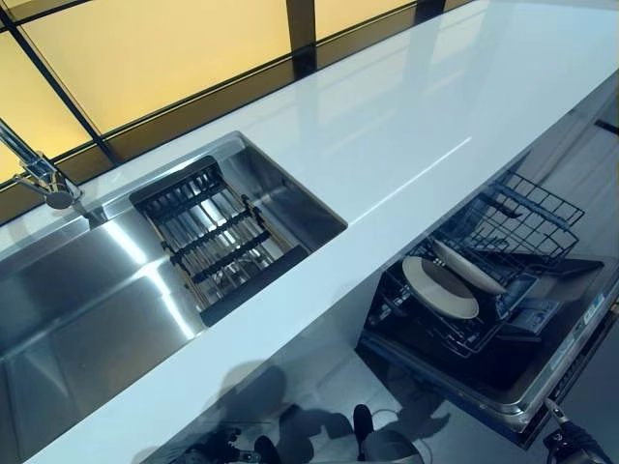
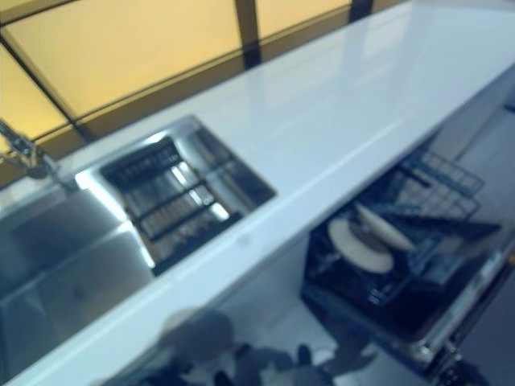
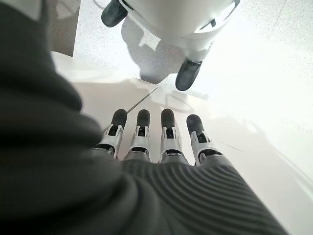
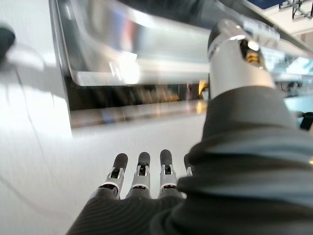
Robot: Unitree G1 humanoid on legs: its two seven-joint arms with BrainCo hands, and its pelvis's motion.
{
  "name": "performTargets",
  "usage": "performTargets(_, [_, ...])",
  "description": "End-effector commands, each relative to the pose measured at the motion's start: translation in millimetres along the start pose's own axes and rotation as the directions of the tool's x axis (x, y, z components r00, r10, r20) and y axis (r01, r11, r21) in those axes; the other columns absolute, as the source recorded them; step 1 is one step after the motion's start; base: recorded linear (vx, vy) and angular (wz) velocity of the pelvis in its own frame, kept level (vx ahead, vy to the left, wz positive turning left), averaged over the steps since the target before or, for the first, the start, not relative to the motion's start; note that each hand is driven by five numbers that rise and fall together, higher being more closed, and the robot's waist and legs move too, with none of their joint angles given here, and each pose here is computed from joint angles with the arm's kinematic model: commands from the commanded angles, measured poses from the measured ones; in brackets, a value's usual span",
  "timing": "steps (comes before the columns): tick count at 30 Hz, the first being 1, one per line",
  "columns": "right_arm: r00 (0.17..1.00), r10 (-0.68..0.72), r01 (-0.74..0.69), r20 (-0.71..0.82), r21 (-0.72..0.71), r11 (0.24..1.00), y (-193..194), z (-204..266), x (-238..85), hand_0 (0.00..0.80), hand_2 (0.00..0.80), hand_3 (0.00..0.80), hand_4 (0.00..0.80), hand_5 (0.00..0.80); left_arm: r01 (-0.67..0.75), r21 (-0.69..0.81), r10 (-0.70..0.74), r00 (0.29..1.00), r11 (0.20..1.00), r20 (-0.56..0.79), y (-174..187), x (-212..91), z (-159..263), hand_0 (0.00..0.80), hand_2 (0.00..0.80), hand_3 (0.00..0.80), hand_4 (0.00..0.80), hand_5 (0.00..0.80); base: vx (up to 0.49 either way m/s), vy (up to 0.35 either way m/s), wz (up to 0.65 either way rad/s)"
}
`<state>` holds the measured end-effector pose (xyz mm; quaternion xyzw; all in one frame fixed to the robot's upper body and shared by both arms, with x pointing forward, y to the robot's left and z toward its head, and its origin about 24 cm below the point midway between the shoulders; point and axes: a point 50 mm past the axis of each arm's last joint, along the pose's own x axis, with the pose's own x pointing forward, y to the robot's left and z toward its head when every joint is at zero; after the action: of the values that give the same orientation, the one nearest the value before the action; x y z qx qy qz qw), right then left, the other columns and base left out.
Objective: Take plates into dishwasher
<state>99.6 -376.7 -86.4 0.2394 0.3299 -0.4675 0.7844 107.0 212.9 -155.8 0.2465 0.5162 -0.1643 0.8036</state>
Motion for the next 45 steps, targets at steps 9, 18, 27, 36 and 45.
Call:
performTargets(9, [0.892,0.449,-0.450,0.061,0.017,0.893,78.7,-0.2,-4.4,0.000,0.000,0.000,0.000,0.000,-0.150,0.025,0.144,0.977,0.988,0.158,56.3,4.0,62.4,0.000,0.000,0.000,0.000,0.000,0.000,0.000,0.00])
performTargets(18, [0.674,0.736,-0.728,0.058,-0.114,0.676,128.1,2.0,-26.2,0.000,0.000,0.000,0.000,0.000,-0.153,0.025,0.148,0.978,0.988,0.143,55.0,4.4,57.7,0.000,0.000,0.000,0.000,0.000,0.002,-0.005,-0.01])
performTargets(27, [0.396,0.918,-0.892,0.006,-0.235,0.387,172.6,-0.1,-63.5,0.000,0.000,0.000,0.000,0.000,-0.167,0.013,0.164,0.980,0.986,0.112,58.2,3.6,46.0,0.000,0.000,0.000,0.000,0.000,0.010,-0.023,-0.13])
performTargets(36, [0.274,0.960,-0.918,-0.057,-0.312,0.244,195.8,-1.1,-85.7,0.000,0.000,0.000,0.000,0.000,-0.167,0.020,0.164,0.981,0.986,0.100,54.8,2.4,38.3,0.000,0.000,0.000,0.000,0.000,0.010,-0.011,-0.14])
performTargets(45, [0.200,0.965,-0.915,-0.171,-0.383,0.122,202.5,-5.5,-95.2,0.000,0.000,0.000,0.000,0.000,-0.152,0.027,0.148,0.983,0.988,0.110,56.6,-0.1,38.1,0.000,0.000,0.000,0.000,0.000,0.004,0.012,0.02])
